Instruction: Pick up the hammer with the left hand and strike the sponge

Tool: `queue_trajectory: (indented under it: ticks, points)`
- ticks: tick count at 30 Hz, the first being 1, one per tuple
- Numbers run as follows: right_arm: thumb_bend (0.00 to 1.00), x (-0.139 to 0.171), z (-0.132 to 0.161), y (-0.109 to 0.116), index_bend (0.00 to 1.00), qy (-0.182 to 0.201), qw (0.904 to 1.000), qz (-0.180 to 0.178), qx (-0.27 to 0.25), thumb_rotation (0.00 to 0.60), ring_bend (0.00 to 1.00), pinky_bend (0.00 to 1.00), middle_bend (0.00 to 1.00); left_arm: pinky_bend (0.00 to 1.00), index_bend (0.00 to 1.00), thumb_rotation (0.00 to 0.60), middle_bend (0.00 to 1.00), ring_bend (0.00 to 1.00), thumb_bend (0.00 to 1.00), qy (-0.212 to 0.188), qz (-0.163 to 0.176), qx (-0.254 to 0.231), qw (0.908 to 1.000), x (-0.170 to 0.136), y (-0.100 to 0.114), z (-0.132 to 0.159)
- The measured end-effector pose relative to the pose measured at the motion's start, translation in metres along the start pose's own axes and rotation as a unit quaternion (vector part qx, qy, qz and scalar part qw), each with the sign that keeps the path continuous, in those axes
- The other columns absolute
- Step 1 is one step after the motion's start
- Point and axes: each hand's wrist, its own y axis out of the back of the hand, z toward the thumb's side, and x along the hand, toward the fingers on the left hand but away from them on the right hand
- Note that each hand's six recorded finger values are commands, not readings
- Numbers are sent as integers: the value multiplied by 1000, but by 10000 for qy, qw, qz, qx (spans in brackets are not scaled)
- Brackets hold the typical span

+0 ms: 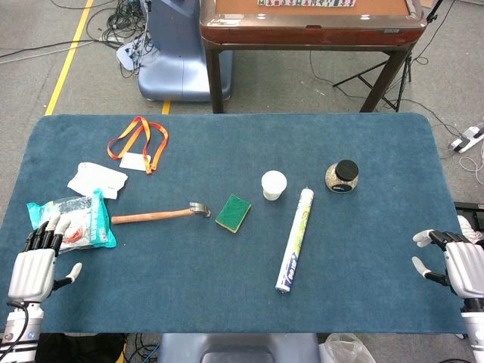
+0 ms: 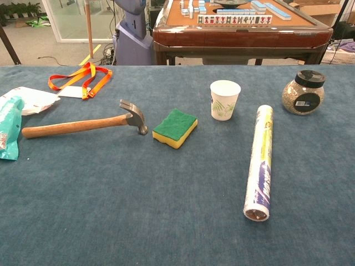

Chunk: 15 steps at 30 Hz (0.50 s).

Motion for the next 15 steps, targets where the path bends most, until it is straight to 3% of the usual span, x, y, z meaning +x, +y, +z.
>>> queue_trajectory:
  ticks: [15]
  points:
    - [258, 0, 2, 0, 433, 232, 9997, -19, 120, 600, 398, 397, 469, 68, 96, 600, 0, 13, 222, -15, 52, -32, 10000, -1, 1, 1]
